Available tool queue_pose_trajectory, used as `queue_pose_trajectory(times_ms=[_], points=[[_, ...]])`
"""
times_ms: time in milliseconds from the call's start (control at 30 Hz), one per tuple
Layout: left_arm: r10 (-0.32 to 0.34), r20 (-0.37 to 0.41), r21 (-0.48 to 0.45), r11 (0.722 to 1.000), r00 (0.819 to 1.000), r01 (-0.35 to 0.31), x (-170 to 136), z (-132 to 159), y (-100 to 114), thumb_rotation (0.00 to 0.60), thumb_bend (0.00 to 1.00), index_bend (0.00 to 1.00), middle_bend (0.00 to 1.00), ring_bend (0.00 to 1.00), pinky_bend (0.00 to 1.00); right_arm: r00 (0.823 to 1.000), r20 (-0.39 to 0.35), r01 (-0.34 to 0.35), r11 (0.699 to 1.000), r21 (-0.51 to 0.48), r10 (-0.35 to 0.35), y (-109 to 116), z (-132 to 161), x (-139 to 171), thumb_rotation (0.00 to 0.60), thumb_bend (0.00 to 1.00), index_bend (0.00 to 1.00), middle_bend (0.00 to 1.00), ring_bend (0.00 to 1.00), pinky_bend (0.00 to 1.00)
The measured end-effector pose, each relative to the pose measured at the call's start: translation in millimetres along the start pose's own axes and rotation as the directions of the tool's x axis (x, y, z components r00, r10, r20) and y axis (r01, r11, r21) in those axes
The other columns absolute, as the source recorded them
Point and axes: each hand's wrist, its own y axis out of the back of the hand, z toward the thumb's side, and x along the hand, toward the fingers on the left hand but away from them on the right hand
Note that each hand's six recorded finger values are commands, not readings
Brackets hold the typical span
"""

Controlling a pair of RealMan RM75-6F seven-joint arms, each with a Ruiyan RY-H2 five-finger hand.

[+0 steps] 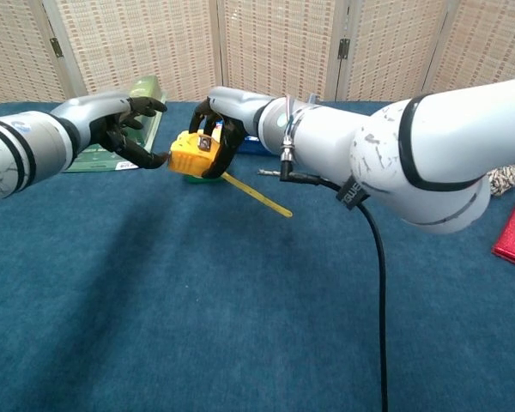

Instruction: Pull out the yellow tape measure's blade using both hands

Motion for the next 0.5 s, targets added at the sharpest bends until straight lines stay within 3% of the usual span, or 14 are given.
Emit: queue_pose_trajectory(times_ms=[500], points=[[-0.02,0.0,-0.003,1.0,1.0,0.02,-0.7,2.8,-6.1,0.6,0.46,0.0,0.0,0.0,0.0,1.0,0.017,0.019,1.0,-0.011,-0.019,2.6,-3.0,-4.2,0.6,0.27,0.55,0.48,0.36,0.18]])
